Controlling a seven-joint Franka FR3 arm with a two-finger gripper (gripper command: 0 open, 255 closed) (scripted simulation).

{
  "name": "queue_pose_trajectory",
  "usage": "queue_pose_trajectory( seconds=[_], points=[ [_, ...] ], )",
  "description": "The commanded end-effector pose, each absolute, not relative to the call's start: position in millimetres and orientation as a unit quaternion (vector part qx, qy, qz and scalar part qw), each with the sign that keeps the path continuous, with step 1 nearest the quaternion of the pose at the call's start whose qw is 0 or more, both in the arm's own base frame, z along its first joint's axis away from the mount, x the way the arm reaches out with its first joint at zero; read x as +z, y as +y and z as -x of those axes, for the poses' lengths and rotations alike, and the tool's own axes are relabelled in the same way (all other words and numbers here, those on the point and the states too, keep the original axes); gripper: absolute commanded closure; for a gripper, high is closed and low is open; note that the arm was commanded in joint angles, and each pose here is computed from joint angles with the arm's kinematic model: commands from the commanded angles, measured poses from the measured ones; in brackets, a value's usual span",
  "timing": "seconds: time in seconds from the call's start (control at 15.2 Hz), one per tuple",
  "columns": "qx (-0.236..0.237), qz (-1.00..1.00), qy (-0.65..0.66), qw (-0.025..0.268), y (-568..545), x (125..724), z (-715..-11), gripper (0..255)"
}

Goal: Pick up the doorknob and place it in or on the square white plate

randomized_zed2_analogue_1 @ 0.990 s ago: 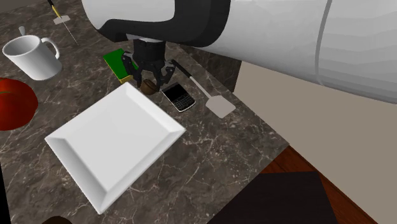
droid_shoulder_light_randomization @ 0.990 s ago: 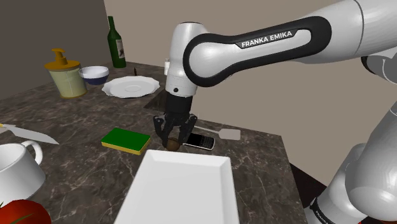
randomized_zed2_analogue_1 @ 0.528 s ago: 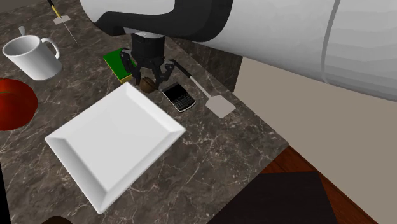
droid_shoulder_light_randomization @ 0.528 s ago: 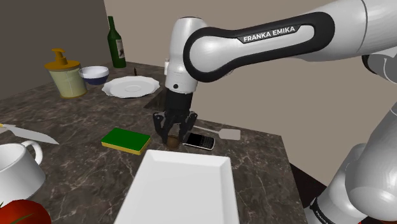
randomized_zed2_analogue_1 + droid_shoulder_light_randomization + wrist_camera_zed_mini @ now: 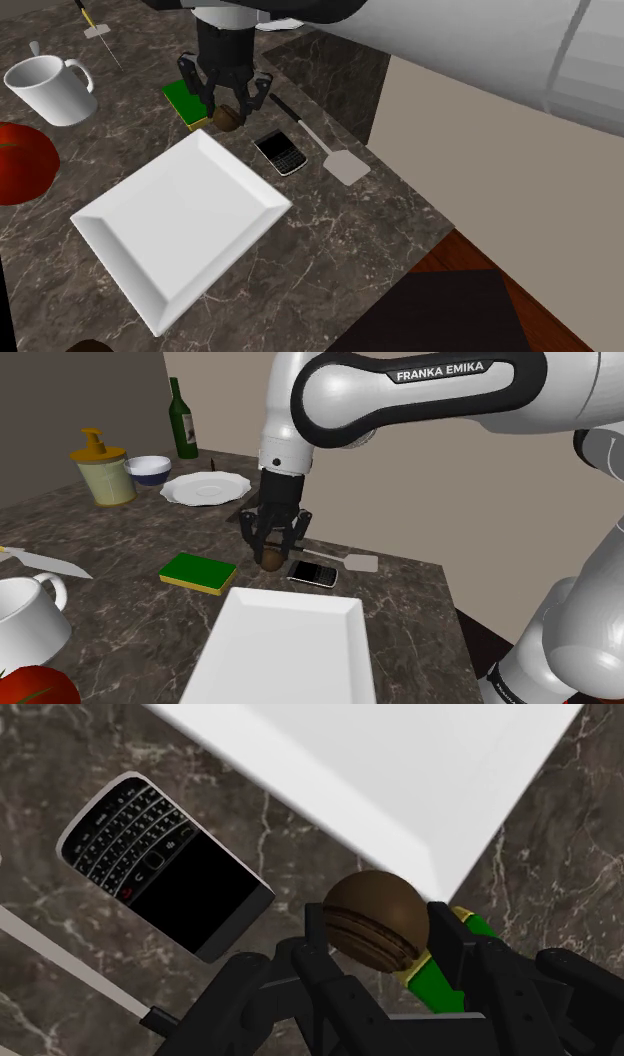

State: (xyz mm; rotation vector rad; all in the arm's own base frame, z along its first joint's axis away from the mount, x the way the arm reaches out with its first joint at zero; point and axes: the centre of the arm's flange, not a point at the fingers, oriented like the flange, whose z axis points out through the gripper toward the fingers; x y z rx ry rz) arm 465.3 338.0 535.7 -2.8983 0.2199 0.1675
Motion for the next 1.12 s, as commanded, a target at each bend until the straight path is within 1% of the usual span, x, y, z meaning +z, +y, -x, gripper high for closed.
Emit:
queue_pose_trajectory(
  seconds=[0.0, 0.4, 1.06],
  points=[
    [0.057, 0.989, 0.075, 0.115, 338, 546, -466, 255],
    [0.057, 0.989, 0.075, 0.115, 338, 573, -466, 255],
    [0.057, 0.989, 0.075, 0.115, 394, 580, -346, 255]
  ],
)
